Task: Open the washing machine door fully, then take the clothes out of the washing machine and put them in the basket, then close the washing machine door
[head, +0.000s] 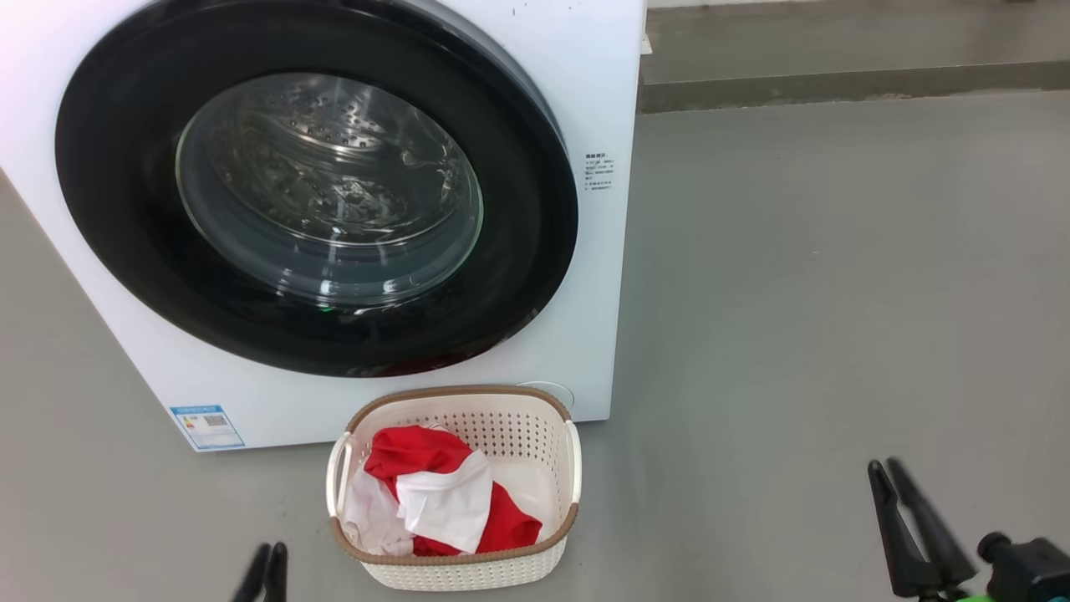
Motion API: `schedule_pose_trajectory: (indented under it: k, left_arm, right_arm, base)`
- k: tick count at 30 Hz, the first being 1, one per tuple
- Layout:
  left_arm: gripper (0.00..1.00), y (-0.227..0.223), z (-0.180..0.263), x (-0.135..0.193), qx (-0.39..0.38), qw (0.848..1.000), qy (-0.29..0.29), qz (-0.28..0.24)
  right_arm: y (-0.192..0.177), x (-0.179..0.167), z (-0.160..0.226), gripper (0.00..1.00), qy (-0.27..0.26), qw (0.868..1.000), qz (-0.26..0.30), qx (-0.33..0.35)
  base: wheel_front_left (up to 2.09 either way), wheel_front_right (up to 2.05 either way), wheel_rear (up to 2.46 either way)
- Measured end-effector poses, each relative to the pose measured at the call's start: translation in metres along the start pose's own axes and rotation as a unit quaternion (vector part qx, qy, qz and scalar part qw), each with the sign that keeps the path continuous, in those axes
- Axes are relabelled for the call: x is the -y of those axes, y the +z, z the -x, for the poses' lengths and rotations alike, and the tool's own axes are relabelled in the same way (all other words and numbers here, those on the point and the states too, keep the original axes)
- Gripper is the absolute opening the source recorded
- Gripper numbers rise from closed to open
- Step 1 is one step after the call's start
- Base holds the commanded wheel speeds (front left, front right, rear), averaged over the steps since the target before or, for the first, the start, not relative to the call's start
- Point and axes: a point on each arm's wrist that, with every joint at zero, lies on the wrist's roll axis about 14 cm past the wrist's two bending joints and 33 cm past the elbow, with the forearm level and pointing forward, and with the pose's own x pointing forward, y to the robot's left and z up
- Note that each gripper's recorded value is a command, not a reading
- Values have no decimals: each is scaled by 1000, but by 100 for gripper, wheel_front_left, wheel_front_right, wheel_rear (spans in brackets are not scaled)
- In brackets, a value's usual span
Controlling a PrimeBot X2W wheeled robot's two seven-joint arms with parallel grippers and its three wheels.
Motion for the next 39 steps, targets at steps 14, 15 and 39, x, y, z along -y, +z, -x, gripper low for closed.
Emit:
schedule_pose_trajectory:
  k: [14,15,39]
  left_arm:
    - [0,-21,3,-1,-35,998,17,54]
    - [0,-22,3,-1,-37,997,18,60]
    - [0,-26,-6,-7,-50,982,46,179]
  right_arm:
    - [-26,5,9,0,-26,997,-58,-43]
    - [-27,5,9,0,-28,997,-62,-44]
    - [-32,13,0,0,-61,979,-187,-55]
  base:
    - [0,0,0]
    - [0,0,0]
    - [0,0,0]
